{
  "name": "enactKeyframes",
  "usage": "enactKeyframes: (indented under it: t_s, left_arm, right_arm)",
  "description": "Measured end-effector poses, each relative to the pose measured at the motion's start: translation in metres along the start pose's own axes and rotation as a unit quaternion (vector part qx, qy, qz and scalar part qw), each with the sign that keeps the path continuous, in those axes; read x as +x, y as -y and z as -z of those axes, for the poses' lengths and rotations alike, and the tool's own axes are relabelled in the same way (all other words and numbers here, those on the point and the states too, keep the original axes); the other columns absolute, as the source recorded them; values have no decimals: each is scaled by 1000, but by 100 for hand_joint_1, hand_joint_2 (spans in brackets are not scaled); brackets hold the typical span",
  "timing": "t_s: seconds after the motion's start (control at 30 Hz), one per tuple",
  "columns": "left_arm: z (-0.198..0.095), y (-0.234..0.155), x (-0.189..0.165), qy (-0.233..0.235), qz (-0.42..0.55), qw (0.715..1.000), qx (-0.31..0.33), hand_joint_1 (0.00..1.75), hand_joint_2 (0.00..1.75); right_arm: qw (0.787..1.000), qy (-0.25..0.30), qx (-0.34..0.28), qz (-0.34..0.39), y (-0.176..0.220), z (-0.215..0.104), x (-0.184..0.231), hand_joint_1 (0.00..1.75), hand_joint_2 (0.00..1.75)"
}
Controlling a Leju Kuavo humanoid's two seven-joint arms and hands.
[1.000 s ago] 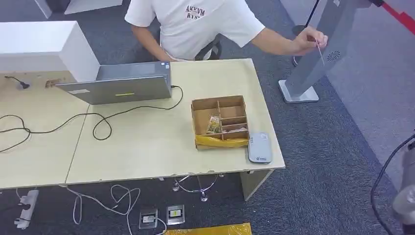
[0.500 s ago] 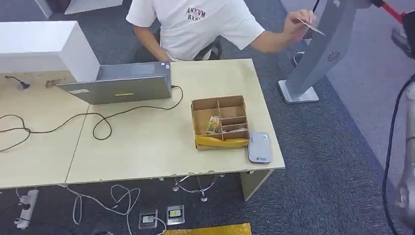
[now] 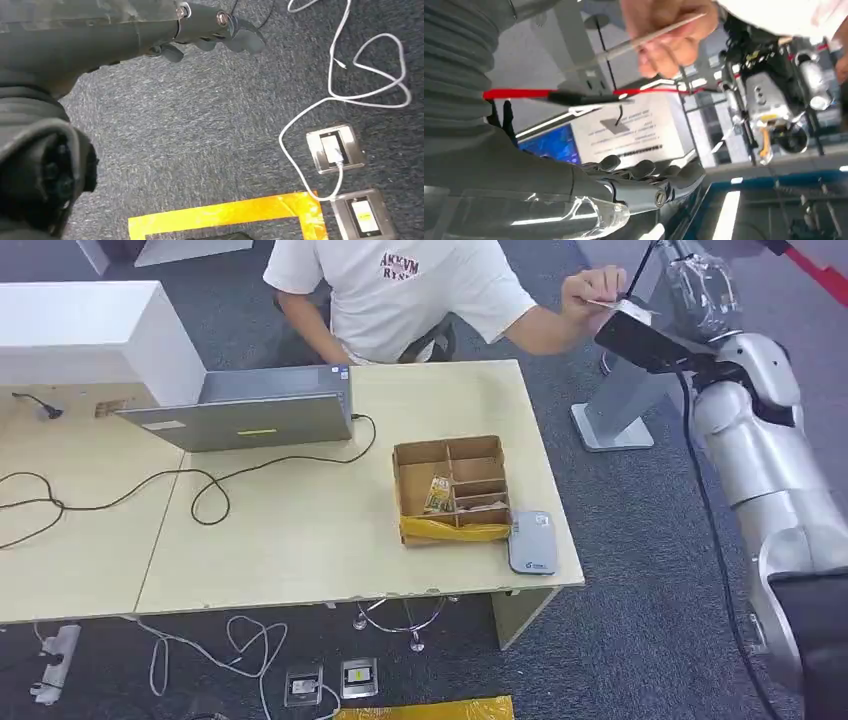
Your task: Pass the card to the sensor for recognition and then transmit it.
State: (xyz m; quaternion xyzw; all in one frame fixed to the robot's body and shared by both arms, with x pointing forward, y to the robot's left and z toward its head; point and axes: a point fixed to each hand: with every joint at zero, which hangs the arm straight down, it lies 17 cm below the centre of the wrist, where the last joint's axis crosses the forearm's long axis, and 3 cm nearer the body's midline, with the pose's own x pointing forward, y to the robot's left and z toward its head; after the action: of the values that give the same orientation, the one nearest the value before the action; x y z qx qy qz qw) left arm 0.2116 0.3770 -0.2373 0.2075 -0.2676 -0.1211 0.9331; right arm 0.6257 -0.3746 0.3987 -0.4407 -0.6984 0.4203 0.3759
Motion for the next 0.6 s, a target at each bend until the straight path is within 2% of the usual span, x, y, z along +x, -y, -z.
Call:
enactKeyframes:
  t_s: [0.27, 0.6]
  left_arm:
    - [0, -6, -8, -5, 7, 1000, 4, 0, 0]
    - [-1, -9, -16, -12, 10, 1000, 7, 0, 0]
  right_arm:
    - [999, 19, 42, 5, -30, 8, 31, 0, 175]
    - [997, 25, 67, 2, -47, 9, 43, 3, 175]
